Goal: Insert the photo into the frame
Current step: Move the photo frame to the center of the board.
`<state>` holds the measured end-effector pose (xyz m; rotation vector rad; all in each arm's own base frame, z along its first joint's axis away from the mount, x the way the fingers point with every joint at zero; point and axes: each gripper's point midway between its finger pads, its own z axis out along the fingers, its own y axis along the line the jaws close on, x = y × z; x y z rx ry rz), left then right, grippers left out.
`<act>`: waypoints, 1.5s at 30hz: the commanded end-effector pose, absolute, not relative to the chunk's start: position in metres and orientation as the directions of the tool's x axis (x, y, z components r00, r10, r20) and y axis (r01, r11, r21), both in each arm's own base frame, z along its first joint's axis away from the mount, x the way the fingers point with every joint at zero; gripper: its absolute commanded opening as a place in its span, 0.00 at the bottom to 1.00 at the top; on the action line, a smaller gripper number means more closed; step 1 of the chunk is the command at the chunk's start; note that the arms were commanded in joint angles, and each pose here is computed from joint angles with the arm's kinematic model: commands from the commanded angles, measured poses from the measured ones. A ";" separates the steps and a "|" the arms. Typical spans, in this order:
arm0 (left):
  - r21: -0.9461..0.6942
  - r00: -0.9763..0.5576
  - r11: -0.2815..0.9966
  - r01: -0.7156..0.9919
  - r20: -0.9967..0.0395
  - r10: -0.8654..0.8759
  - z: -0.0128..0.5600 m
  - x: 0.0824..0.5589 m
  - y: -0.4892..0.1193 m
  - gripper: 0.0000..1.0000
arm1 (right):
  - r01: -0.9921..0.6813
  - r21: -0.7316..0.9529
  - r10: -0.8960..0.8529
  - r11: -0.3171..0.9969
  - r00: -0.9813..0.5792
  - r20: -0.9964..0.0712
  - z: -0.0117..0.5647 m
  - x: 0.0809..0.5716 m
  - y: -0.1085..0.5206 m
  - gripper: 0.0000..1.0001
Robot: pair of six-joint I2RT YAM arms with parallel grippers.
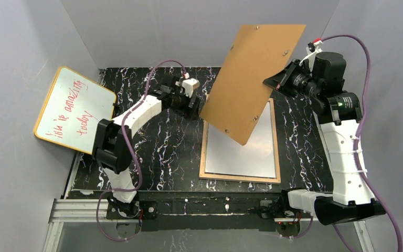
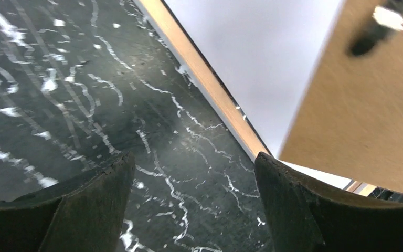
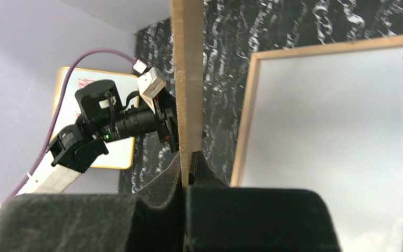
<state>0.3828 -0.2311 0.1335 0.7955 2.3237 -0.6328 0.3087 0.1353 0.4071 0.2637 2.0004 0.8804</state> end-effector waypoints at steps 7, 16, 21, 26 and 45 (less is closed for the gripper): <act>-0.325 -0.704 0.672 0.665 -0.575 0.418 0.087 0.360 -0.285 0.72 | -0.100 0.622 0.492 0.776 -0.521 -0.698 0.421 0.256 0.111 0.01; -0.377 -0.745 0.678 0.631 -0.539 0.394 0.061 0.364 -0.301 0.57 | -0.073 0.584 0.472 0.808 -0.513 -0.717 0.425 0.243 0.100 0.01; -0.374 -0.753 0.686 0.624 -0.523 0.399 0.049 0.365 -0.303 0.54 | -0.086 0.595 0.473 0.799 -0.520 -0.711 0.425 0.243 0.104 0.01; -0.365 -0.752 0.688 0.627 -0.515 0.412 0.040 0.365 -0.305 0.51 | -0.074 0.601 0.476 0.796 -0.539 -0.695 0.417 0.245 0.105 0.01; 0.006 -0.675 0.798 0.603 -0.529 0.514 0.032 0.395 -0.244 0.19 | -0.091 0.645 0.480 0.759 -0.590 -0.649 0.395 0.253 0.119 0.01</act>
